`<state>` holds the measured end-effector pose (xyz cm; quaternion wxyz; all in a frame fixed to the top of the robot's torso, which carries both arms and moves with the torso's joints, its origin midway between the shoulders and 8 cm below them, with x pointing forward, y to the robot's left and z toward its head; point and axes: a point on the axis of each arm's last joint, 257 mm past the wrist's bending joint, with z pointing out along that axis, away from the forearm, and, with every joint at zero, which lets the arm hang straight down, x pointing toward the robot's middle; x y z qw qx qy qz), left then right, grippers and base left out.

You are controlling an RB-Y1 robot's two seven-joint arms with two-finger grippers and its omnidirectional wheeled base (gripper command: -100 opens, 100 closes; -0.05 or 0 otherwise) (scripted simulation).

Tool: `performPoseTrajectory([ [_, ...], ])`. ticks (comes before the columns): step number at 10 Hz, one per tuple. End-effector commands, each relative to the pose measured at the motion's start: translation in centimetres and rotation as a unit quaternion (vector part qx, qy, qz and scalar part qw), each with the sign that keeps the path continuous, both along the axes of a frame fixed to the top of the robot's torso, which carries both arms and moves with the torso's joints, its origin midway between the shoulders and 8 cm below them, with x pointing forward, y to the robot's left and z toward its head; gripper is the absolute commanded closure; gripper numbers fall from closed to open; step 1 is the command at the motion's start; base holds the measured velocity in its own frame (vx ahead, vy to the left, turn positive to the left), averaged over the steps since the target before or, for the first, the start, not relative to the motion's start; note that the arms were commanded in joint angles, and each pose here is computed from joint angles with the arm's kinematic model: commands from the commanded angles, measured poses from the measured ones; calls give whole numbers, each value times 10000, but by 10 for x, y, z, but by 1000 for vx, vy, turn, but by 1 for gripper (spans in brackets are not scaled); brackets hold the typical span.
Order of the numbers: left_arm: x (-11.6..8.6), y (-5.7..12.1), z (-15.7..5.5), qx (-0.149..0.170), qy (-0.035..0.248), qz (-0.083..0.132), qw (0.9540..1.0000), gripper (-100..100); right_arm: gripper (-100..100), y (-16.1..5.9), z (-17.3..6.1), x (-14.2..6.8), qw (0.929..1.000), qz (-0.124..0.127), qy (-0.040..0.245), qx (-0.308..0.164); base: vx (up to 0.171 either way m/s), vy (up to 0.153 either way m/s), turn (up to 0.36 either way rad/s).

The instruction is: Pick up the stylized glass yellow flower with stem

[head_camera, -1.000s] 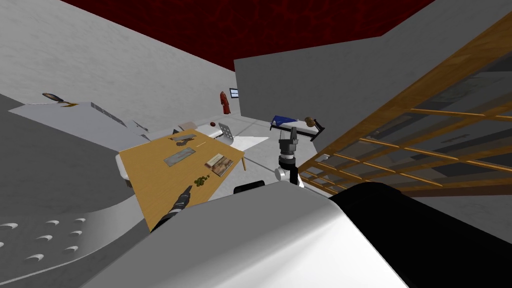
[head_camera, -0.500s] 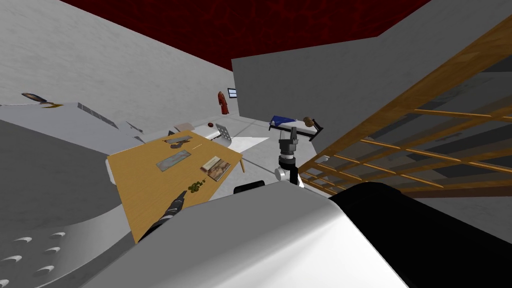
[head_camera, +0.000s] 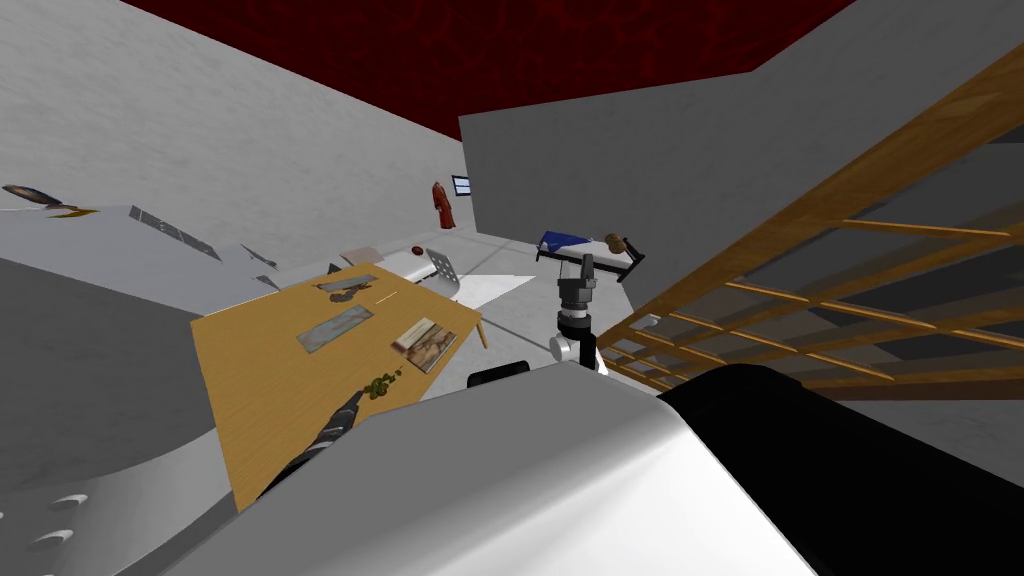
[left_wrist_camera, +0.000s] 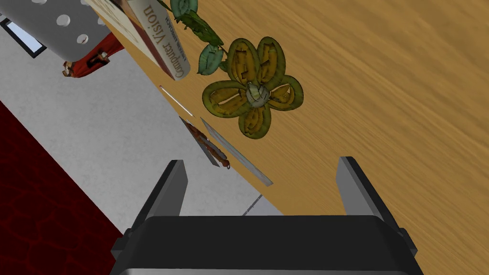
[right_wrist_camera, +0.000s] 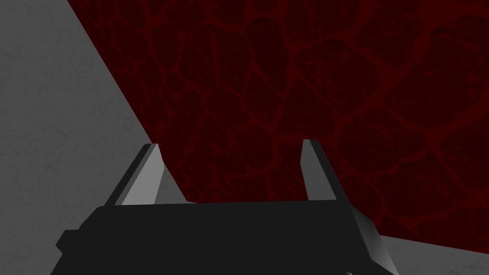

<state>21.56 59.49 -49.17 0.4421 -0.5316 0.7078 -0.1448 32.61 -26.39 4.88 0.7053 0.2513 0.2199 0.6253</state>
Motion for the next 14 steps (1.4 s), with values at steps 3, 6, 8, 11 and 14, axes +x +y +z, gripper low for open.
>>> performPoseTrajectory([
  [3,-21,23,-4,129,269,132,9995,-100,0,0,0,0,10000,0,0,0,58,-32,-30],
  [6,-40,41,-7,226,502,263,9981,-100,0,0,0,0,10000,0,0,0,117,-63,-28],
  [8,-46,46,-7,257,578,303,9975,-100,0,0,0,0,10000,0,0,0,27,-5,-8],
  [11,-54,54,-9,299,694,364,9965,-100,0,0,0,0,10000,0,0,0,89,-53,-36],
  [14,-39,53,-11,324,654,469,9962,-100,0,0,0,0,10000,0,0,0,-8,-3,-39],
])
